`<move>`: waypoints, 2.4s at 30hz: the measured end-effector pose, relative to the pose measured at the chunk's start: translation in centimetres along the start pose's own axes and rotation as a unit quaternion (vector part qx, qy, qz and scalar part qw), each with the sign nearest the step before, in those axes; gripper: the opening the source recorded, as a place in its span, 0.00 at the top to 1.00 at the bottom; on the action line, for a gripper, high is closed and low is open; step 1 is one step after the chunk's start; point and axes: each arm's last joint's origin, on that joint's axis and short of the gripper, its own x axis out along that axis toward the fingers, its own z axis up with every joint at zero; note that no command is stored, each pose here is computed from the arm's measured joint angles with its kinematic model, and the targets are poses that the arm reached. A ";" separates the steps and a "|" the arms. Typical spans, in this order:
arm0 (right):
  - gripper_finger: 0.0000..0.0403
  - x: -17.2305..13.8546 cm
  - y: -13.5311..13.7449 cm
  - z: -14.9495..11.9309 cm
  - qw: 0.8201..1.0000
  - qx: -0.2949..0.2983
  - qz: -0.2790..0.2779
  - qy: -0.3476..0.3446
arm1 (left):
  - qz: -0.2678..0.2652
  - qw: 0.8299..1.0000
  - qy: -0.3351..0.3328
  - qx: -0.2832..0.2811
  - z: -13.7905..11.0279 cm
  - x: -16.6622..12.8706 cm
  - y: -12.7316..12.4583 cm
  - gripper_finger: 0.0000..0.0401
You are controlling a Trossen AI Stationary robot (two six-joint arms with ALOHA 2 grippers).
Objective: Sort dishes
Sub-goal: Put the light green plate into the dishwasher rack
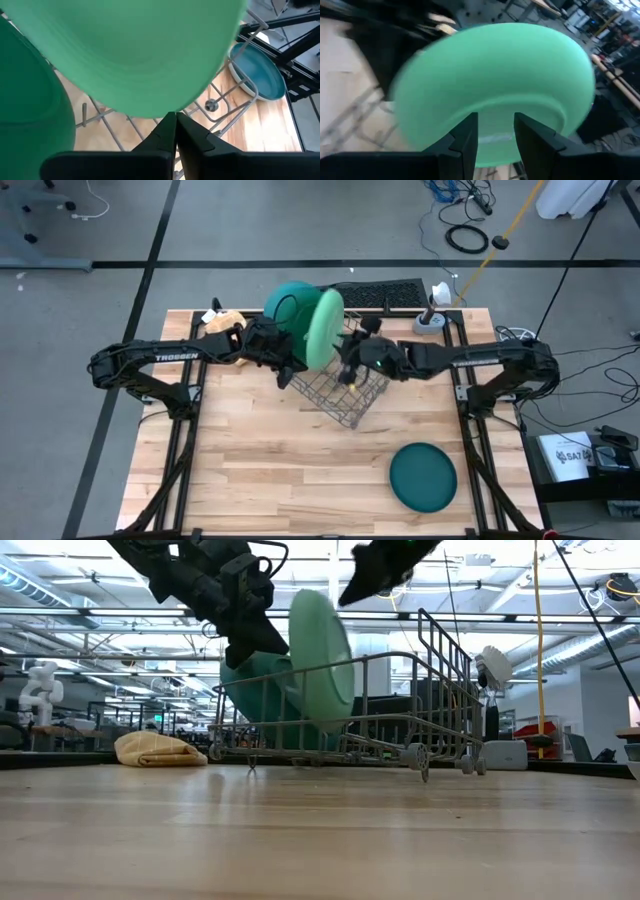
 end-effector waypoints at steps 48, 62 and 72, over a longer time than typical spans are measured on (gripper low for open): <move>0.71 7.2 -0.2 -2.8 0.996 0.079 -0.008 0.029 | 0.186 0.977 -0.083 0.054 0.5 -7.3 -2.3 0.94; 0.71 6.3 1.4 -2.6 0.996 0.079 0.013 0.030 | 0.212 0.967 -0.095 0.105 0.8 -7.7 -2.3 0.94; 0.71 5.7 2.5 -2.9 0.997 0.051 0.011 0.055 | 0.219 0.956 -0.130 0.148 1.6 -7.9 -2.5 0.94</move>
